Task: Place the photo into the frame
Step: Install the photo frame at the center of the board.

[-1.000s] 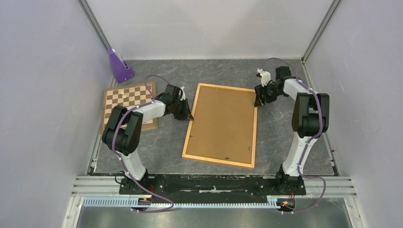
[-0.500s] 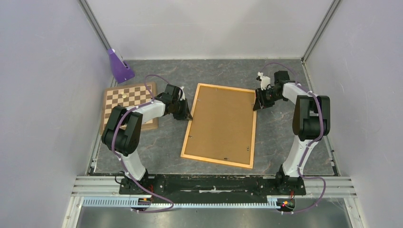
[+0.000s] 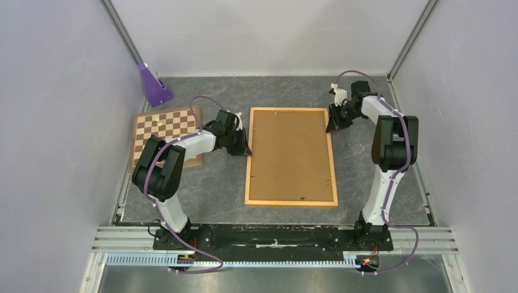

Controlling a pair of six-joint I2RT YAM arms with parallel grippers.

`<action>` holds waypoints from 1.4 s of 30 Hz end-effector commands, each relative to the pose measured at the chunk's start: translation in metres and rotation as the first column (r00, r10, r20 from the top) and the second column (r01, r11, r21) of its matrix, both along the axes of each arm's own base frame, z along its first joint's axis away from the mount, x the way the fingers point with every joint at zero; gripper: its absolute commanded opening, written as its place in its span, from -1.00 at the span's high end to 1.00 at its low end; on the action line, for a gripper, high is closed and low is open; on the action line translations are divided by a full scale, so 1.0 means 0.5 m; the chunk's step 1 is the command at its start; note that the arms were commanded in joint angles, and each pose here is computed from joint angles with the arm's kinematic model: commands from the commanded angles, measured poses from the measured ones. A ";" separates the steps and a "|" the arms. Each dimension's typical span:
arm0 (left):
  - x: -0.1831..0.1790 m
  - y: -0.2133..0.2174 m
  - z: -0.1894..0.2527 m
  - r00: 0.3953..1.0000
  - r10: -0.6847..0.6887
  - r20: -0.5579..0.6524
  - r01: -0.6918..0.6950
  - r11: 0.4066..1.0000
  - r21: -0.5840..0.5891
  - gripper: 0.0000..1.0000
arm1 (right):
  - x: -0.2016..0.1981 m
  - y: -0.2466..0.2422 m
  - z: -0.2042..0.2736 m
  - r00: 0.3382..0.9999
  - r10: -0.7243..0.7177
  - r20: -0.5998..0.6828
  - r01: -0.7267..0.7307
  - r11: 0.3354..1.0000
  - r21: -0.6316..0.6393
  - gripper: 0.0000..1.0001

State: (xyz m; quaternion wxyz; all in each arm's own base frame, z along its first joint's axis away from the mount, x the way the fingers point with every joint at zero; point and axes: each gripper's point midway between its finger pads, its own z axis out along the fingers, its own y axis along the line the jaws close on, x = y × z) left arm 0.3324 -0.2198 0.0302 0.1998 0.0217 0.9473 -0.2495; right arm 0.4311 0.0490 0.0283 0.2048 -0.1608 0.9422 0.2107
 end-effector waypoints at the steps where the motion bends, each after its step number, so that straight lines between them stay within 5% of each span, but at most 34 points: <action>1: -0.010 -0.051 0.046 0.988 -0.135 0.077 0.142 0.987 -0.082 0.91 | 0.088 -0.042 -0.012 0.995 0.029 0.098 -0.017 0.993 -0.120 0.72; 15: -0.078 -0.134 0.049 0.947 -0.317 0.055 0.322 0.938 -0.127 0.94 | 0.110 -0.001 -0.014 0.979 0.151 0.135 -0.131 0.980 -0.149 0.69; 21: -0.071 -0.131 0.062 0.943 -0.321 0.083 0.328 0.939 -0.102 0.87 | 0.110 0.003 0.013 0.975 0.136 0.177 -0.112 0.983 -0.142 0.40; 27: -0.058 -0.125 0.082 0.938 -0.325 0.119 0.334 0.940 -0.067 0.47 | 0.096 0.002 0.065 0.966 0.112 0.234 -0.078 0.986 -0.146 -0.10; 42: -0.034 -0.073 0.091 0.945 -0.300 0.126 0.289 0.952 0.103 -0.26 | -0.123 -0.035 0.111 0.953 0.199 0.229 -0.133 0.952 -0.274 -0.36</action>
